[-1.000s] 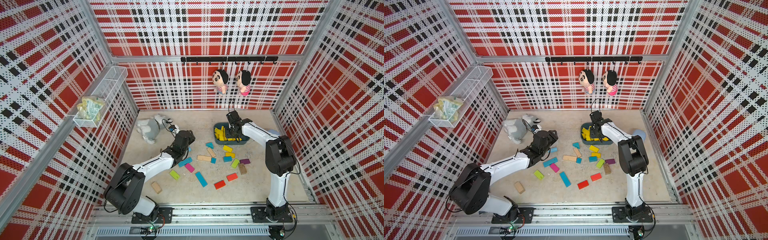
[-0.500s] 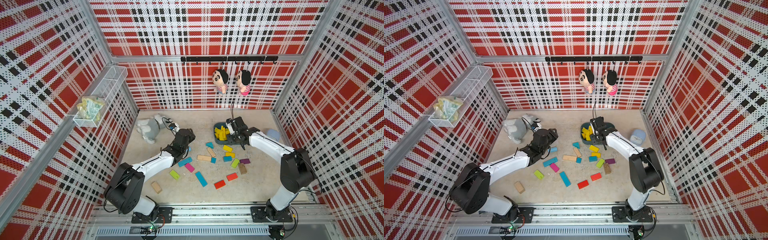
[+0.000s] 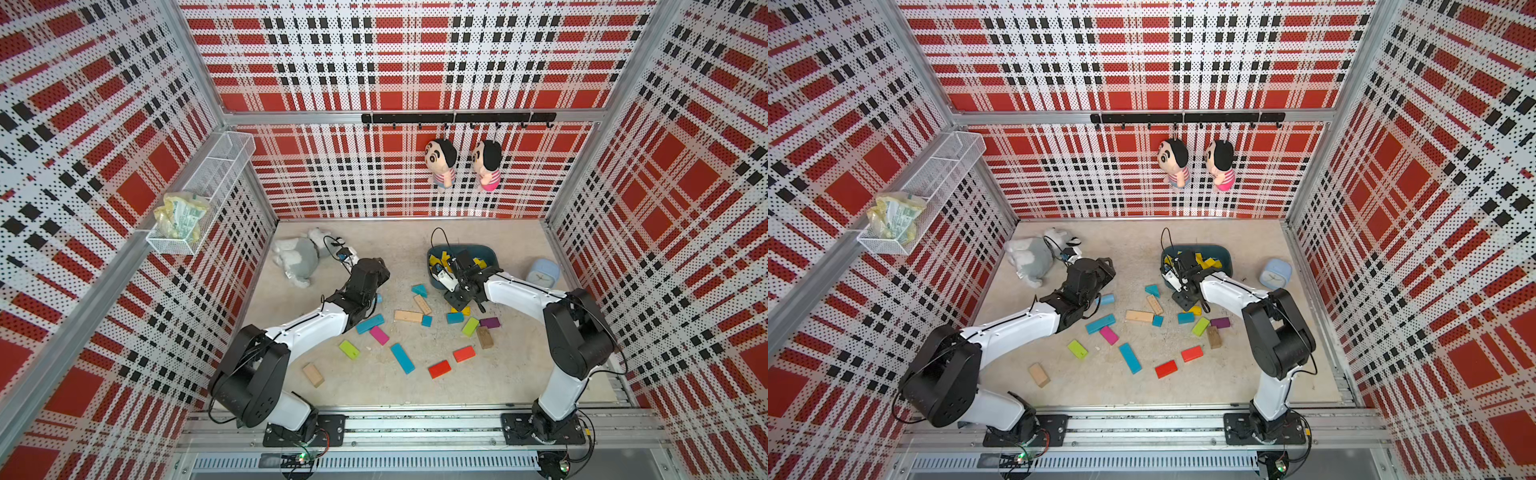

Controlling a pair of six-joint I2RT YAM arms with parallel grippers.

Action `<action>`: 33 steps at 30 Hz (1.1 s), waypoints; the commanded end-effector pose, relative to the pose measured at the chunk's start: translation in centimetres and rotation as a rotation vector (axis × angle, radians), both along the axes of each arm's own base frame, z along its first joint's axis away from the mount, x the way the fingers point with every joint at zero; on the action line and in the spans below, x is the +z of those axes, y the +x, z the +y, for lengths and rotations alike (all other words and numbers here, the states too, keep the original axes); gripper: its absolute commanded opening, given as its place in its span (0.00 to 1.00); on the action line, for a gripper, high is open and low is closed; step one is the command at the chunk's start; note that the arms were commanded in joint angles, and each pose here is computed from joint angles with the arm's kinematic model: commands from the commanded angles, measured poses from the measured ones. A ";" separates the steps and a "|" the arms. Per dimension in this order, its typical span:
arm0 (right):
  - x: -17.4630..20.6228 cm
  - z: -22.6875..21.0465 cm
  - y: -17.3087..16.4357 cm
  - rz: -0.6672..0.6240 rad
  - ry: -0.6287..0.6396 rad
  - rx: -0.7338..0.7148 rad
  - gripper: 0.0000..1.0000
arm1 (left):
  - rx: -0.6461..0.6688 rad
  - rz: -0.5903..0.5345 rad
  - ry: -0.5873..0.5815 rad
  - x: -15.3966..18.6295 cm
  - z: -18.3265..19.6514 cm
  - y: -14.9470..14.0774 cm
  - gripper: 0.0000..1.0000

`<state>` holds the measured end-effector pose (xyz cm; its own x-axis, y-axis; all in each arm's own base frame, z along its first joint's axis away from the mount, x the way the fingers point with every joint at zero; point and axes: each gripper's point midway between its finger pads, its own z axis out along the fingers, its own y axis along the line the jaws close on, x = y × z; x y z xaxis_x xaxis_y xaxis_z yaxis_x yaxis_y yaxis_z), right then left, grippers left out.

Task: Pick out the yellow building blocks
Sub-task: Place the building block in the storage box, then pick up the building block from the center of the board.

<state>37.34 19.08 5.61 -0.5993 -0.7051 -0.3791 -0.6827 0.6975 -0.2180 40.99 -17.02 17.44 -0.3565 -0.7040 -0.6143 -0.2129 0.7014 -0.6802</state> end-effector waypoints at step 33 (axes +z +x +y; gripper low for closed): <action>-5.0 -2.2 1.2 0.127 0.014 -0.113 0.40 | 0.024 -0.012 0.009 0.8 0.9 -0.8 0.50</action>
